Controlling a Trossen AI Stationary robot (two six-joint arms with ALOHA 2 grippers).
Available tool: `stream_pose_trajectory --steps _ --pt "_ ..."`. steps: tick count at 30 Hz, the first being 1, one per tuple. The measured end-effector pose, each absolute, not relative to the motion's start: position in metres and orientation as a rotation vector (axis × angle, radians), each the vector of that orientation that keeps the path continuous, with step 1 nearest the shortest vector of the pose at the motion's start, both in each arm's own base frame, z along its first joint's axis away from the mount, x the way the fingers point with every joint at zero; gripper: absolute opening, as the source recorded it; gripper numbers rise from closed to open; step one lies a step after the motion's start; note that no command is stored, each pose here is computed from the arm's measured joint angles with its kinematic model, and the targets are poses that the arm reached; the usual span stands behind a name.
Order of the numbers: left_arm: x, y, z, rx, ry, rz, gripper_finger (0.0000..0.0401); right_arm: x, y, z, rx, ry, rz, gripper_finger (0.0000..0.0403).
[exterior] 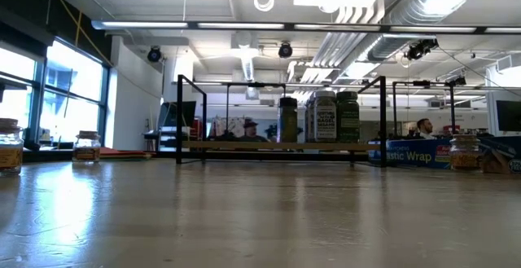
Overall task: Shelf spices
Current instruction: Put the left black seasoning bottle on the shelf aligned with the other black seasoning bottles
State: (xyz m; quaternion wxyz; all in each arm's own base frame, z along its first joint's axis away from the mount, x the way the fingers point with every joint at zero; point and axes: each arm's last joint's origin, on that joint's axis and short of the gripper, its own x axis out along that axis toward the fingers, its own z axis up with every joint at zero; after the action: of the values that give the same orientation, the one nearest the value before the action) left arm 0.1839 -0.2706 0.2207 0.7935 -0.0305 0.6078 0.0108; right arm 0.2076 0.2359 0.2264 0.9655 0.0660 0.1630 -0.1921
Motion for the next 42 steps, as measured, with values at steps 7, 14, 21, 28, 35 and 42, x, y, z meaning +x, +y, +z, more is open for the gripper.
stream_pose_trajectory --steps 7,14,21,28,35,42 --pt "0.185 -0.27 0.221 -0.067 1.319 0.016 0.0253 0.208 0.236 0.226 0.128 0.331 -0.388 0.0309" --pt "0.192 -0.265 0.221 -0.058 1.316 0.017 0.0224 0.208 0.236 0.226 0.127 0.331 -0.388 0.0309" --pt "0.203 -0.258 0.222 -0.047 1.298 0.025 0.021 0.208 0.236 0.226 0.127 0.331 -0.387 0.0309" --pt "0.249 -0.223 0.235 -0.048 1.161 0.168 0.0208 0.207 0.237 0.227 0.105 0.329 -0.38 0.0309" --pt "0.321 -0.146 0.265 0.011 1.042 0.193 0.0207 0.196 0.253 0.244 0.057 0.305 -0.333 0.0309" --pt "0.37 -0.036 0.302 -0.028 0.902 0.235 0.0207 0.183 0.263 0.251 0.049 0.275 -0.31 0.0309"
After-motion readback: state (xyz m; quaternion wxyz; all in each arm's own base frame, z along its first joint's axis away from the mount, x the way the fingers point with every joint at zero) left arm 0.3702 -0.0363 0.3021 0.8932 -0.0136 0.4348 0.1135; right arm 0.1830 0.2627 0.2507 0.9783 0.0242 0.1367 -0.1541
